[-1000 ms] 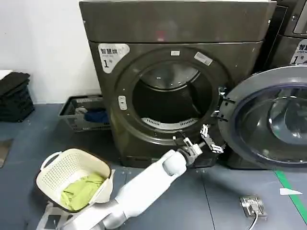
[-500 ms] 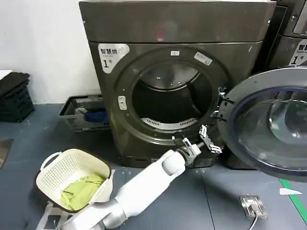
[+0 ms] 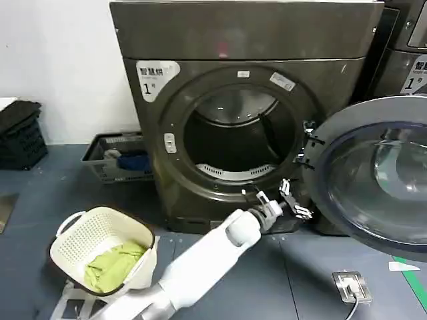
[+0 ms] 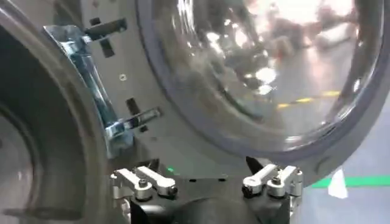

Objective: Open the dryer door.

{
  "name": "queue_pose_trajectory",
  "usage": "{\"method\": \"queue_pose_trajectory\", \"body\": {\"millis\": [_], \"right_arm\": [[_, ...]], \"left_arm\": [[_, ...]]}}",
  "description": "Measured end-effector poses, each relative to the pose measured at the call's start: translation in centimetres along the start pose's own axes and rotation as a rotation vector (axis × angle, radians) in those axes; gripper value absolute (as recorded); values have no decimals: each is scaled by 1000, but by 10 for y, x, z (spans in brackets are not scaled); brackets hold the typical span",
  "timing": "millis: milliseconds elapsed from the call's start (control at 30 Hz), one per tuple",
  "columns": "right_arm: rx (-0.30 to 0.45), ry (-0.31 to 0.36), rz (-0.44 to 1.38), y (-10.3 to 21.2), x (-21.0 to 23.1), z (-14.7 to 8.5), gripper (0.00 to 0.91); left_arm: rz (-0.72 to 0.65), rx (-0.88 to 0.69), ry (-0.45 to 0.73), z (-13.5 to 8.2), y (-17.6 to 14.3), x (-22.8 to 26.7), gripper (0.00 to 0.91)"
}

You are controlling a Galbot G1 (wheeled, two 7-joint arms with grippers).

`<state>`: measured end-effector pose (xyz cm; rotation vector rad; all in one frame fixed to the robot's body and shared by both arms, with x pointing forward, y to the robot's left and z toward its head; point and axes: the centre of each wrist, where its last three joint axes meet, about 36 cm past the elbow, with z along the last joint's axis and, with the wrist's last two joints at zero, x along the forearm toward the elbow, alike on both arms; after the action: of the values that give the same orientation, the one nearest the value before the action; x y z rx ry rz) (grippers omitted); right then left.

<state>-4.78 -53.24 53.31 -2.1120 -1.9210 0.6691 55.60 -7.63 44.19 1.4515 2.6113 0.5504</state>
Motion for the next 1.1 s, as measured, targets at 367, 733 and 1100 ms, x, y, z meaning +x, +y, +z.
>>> {"method": "queue_pose_trajectory", "body": {"millis": [367, 733, 1100], "right_arm": [[-60, 17, -75, 12, 6, -11, 907], [-121, 43, -137, 30, 12, -15, 907], [-161, 72, -181, 43, 16, -11, 907]], "left_arm": [[-28, 152, -51, -49, -3, 53, 907], [-142, 176, -2, -33, 39, 181, 907], [-322, 140, 14, -30, 67, 293, 907]]}}
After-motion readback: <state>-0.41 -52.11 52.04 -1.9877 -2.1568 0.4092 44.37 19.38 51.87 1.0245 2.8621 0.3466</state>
